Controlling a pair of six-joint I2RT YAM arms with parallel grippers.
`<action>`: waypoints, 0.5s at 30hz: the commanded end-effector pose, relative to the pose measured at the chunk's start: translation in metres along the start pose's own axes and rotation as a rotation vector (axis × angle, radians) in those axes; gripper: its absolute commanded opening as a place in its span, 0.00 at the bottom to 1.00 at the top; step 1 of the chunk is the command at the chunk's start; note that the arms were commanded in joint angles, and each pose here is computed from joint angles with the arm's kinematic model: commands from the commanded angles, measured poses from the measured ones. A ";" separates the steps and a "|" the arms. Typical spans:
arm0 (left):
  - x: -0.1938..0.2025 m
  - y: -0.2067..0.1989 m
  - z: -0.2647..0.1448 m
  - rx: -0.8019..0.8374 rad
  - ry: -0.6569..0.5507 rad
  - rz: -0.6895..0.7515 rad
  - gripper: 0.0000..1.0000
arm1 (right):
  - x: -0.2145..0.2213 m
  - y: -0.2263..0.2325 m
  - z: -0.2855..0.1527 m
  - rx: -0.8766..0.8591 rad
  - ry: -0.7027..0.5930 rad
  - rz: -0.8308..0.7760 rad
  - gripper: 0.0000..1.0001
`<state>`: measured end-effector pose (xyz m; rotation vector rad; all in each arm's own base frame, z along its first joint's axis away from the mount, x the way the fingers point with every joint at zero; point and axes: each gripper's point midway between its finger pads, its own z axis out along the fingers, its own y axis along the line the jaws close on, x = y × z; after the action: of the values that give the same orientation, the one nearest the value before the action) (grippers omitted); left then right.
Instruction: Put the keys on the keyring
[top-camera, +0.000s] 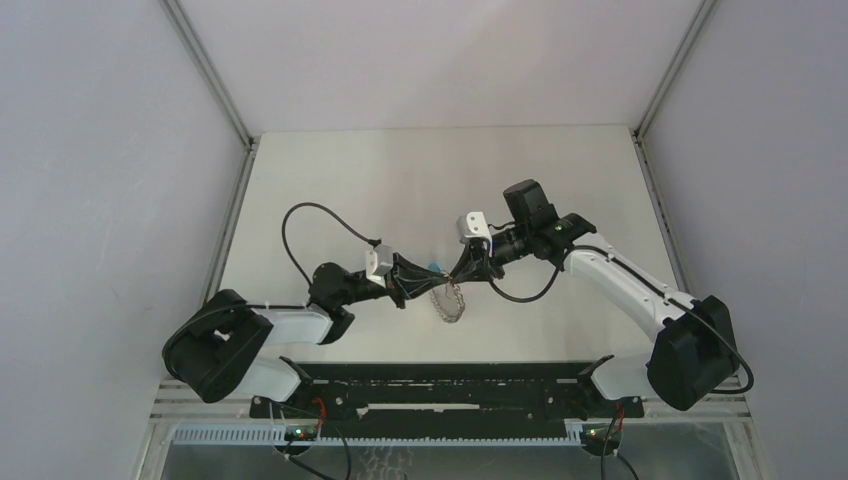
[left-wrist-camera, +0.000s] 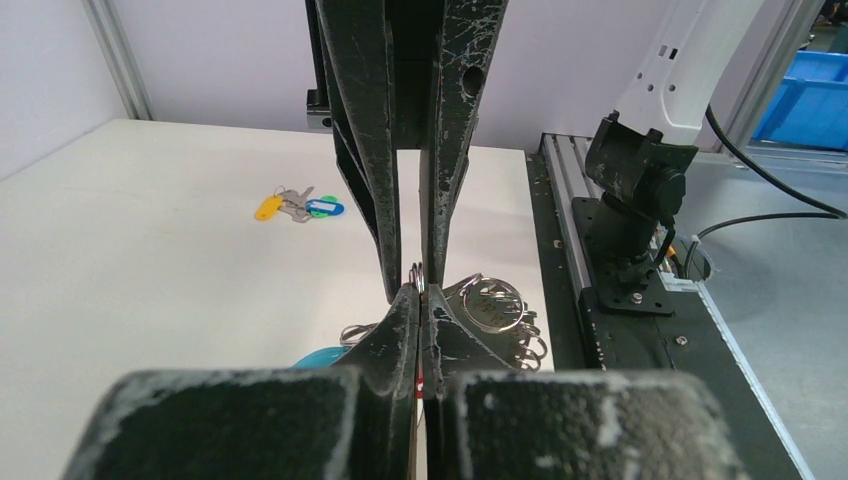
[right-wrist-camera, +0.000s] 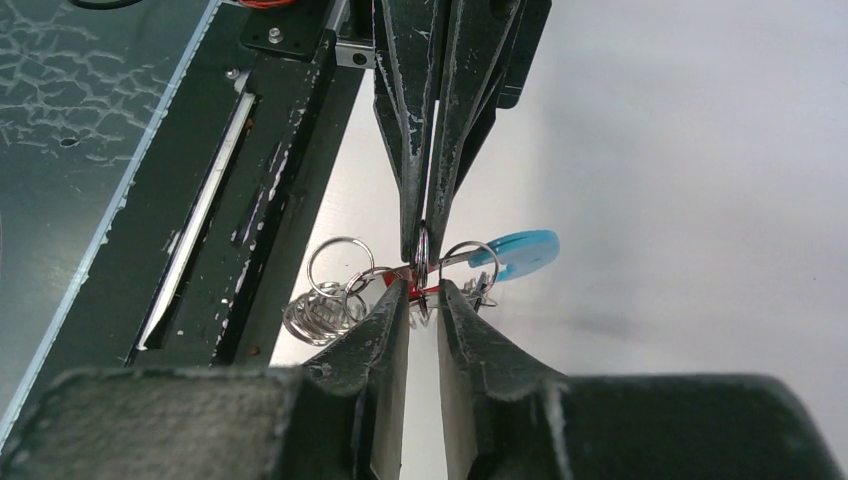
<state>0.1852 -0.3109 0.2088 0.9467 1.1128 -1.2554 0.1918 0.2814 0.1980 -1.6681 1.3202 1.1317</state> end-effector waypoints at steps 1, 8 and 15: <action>-0.035 -0.003 0.009 0.033 -0.095 0.082 0.00 | -0.014 -0.001 0.001 -0.016 -0.033 -0.050 0.15; -0.032 -0.003 0.011 0.036 -0.088 0.075 0.00 | -0.018 -0.001 0.001 -0.014 -0.030 -0.058 0.15; -0.030 -0.002 0.011 0.034 -0.085 0.069 0.00 | -0.019 -0.002 0.002 -0.009 -0.027 -0.060 0.10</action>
<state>0.1849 -0.3111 0.2084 0.9476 1.1137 -1.2564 0.1894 0.2827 0.1983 -1.6744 1.3171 1.1381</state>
